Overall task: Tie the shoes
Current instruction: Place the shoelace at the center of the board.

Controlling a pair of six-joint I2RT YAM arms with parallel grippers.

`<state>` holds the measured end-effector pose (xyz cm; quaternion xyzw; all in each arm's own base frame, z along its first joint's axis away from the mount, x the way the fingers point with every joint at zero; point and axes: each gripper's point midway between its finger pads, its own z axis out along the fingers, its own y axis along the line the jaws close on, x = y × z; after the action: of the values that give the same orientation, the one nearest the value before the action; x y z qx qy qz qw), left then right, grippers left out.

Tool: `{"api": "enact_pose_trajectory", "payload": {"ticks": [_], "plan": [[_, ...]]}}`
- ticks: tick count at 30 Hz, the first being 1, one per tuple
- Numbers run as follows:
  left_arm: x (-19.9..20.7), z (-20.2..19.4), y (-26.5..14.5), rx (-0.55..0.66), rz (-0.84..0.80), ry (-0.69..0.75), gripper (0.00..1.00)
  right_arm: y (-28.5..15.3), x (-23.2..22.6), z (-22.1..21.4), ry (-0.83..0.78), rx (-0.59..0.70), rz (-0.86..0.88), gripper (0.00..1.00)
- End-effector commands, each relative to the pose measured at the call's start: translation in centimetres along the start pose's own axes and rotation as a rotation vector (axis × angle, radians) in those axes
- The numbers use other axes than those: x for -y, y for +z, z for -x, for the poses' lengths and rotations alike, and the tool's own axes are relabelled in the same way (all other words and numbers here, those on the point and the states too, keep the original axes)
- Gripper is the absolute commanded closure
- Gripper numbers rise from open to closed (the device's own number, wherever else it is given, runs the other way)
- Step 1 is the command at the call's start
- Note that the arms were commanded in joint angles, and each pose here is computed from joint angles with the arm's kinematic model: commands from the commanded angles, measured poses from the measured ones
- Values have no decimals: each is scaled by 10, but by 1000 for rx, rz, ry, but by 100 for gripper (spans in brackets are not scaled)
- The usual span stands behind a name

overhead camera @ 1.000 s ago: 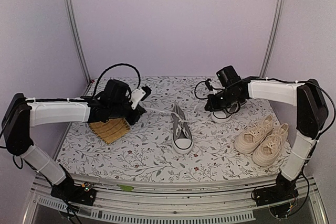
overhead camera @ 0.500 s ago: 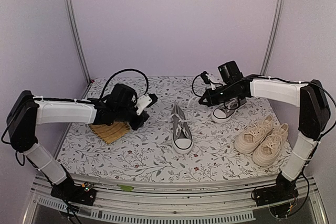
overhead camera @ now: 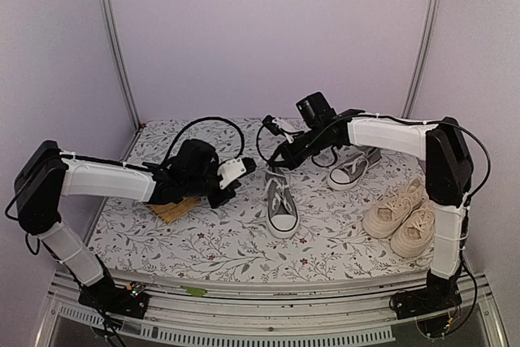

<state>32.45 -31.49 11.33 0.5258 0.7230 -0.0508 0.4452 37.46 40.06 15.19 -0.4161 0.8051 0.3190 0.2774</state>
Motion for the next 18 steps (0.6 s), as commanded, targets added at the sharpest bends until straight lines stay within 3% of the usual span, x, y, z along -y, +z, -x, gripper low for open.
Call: {"api": "enact_pose_trajectory", "payload": {"ticks": [1, 2, 5, 10, 14, 18], "plan": [[-10, 23, -10, 130, 73, 49, 100, 10, -21, -2, -66, -20, 116, 84], [-11, 23, -8, 138, 81, 54, 100, 11, -21, -1, -65, -20, 125, 73], [-19, 27, -3, 172, 121, 52, 100, 5, -25, 7, -79, -2, 134, 62], [-42, 45, 6, 269, 159, -5, 100, -30, -9, 20, -66, 60, 126, 55], [-46, 64, 11, 360, 148, 25, 100, -43, 22, 1, -2, 19, 36, 55], [-60, 82, 13, 468, 140, -13, 100, -50, 18, -8, 23, 36, 93, 53]]}}
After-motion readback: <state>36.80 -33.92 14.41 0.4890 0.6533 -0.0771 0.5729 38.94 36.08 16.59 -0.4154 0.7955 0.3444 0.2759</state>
